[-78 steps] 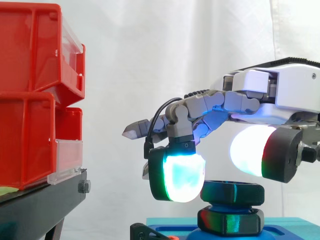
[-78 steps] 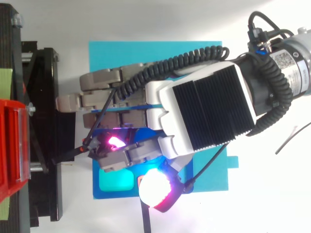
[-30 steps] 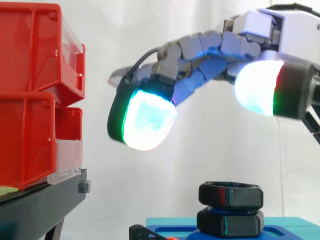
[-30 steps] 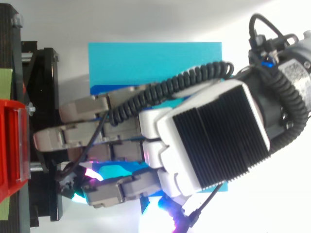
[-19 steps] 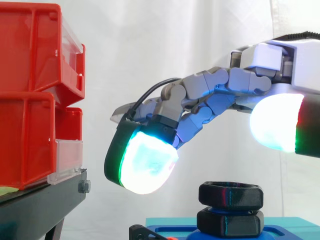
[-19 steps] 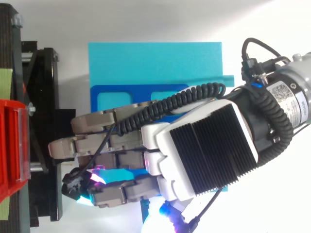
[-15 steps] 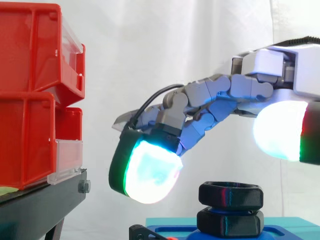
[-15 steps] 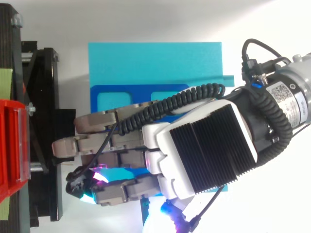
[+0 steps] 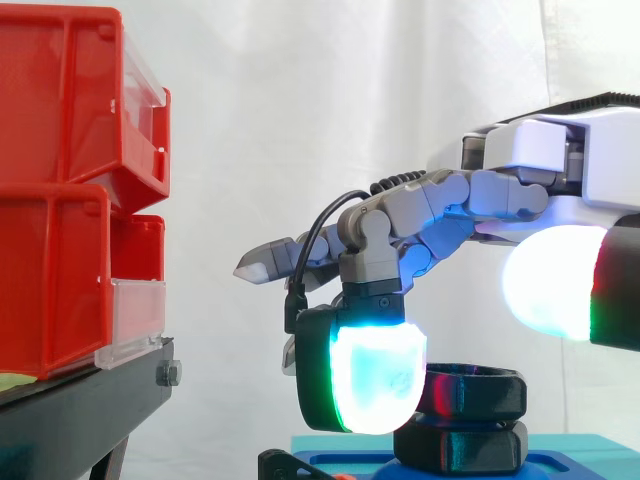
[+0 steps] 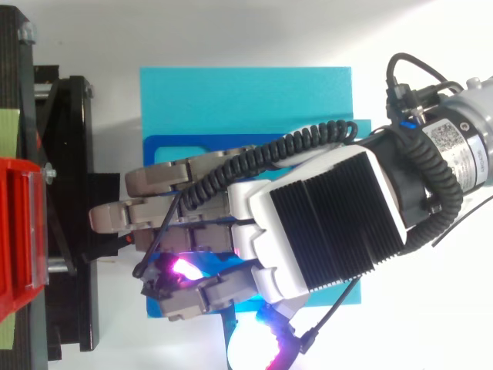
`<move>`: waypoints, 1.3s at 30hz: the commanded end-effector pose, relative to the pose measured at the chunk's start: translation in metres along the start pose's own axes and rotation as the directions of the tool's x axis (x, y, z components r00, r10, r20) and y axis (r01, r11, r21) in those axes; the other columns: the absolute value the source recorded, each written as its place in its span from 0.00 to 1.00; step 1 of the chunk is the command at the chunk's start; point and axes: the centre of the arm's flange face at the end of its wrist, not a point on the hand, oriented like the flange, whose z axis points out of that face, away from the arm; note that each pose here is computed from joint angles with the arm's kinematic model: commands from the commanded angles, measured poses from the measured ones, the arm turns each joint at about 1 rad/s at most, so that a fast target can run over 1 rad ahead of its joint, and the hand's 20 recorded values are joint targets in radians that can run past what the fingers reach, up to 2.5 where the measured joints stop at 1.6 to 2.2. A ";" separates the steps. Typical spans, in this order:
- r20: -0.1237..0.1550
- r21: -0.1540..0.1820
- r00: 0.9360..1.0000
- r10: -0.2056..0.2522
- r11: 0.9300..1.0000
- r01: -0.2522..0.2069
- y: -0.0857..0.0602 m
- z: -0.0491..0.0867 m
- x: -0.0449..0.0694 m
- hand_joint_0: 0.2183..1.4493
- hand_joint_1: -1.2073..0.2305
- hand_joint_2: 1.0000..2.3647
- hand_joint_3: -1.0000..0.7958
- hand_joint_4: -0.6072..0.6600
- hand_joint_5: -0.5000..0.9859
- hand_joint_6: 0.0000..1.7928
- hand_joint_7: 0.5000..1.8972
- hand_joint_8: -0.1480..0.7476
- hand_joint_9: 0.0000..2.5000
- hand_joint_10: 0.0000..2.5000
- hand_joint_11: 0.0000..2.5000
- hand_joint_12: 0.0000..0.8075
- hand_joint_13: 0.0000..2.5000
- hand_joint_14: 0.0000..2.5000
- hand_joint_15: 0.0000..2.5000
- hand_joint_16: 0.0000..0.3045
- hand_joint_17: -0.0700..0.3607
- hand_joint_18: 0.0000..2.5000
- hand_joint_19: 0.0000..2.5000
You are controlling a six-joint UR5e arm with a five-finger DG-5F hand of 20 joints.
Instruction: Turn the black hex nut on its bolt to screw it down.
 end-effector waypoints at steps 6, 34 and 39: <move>0.002 0.013 1.000 -0.016 1.000 0.016 -0.010 -0.006 0.000 0.25 0.75 0.00 0.28 0.51 0.31 0.28 0.59 0.45 0.31 0.00 0.00 0.43 0.13 0.00 0.00 0.15 0.41 0.14 0.12; 0.011 0.029 0.999 -0.049 0.998 0.048 -0.056 -0.040 0.000 0.24 0.74 0.00 0.28 0.55 0.30 0.28 0.59 0.47 0.30 0.00 0.00 0.43 0.13 0.00 0.00 0.16 0.41 0.14 0.12; 0.012 0.020 0.999 -0.051 0.999 0.051 -0.063 -0.046 0.000 0.24 0.74 0.00 0.28 0.55 0.30 0.28 0.59 0.48 0.30 0.00 0.00 0.43 0.13 0.00 0.00 0.16 0.41 0.14 0.12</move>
